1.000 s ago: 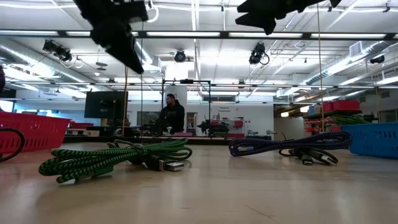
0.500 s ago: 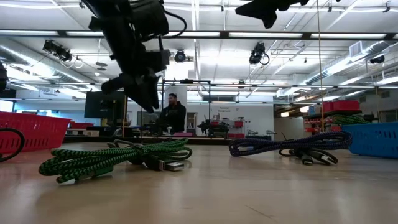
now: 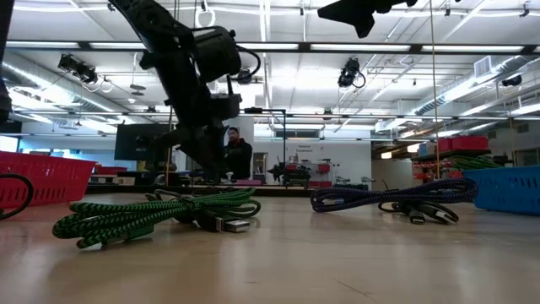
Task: Pick & Place USB Port
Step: Put the black charger cable into the red bin
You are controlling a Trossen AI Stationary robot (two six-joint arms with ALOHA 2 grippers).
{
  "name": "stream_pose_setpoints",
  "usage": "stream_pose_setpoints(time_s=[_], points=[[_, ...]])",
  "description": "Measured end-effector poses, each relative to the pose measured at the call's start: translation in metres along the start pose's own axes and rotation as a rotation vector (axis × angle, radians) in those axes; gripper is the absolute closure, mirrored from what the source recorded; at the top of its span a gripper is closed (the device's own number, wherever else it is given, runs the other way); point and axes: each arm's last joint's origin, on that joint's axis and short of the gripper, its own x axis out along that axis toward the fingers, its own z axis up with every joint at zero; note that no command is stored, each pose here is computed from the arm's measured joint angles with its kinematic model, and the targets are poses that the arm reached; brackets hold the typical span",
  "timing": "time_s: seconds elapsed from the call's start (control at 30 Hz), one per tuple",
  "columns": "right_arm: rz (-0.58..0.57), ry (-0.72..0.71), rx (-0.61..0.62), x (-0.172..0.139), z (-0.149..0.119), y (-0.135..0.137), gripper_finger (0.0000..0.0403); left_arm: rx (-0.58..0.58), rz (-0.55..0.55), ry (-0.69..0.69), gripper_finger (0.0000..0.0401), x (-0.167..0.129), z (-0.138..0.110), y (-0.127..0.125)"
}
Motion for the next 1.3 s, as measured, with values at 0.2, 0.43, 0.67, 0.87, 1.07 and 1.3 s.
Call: stream_pose_setpoints(time_s=[0.2, 0.43, 0.67, 0.87, 1.07, 1.3], points=[[0.000, 0.017, 0.001, 0.005, -0.003, 0.000, 0.0195, 0.010, -0.034, 0.037, 0.0275, 0.014, -0.003, -0.003], [0.001, 0.022, 0.002, 0.010, -0.005, 0.000, 0.0195, 0.002, -0.053, 0.063, 0.0275, 0.028, -0.008, -0.004], [0.007, 0.024, 0.002, 0.012, -0.006, 0.000, 0.0195, -0.027, -0.041, 0.039, 0.0275, 0.032, -0.009, 0.002], [0.012, 0.022, 0.001, 0.012, -0.006, 0.001, 0.0195, -0.056, -0.077, 0.047, 0.0275, 0.038, -0.013, 0.001], [0.012, 0.022, 0.001, 0.012, -0.006, 0.001, 0.0195, -0.072, -0.090, 0.071, 0.0282, 0.049, -0.014, -0.002], [0.012, 0.022, 0.001, 0.012, -0.006, 0.001, 0.0195, -0.244, -0.051, 0.069, 0.0383, 0.045, -0.014, 0.002]])
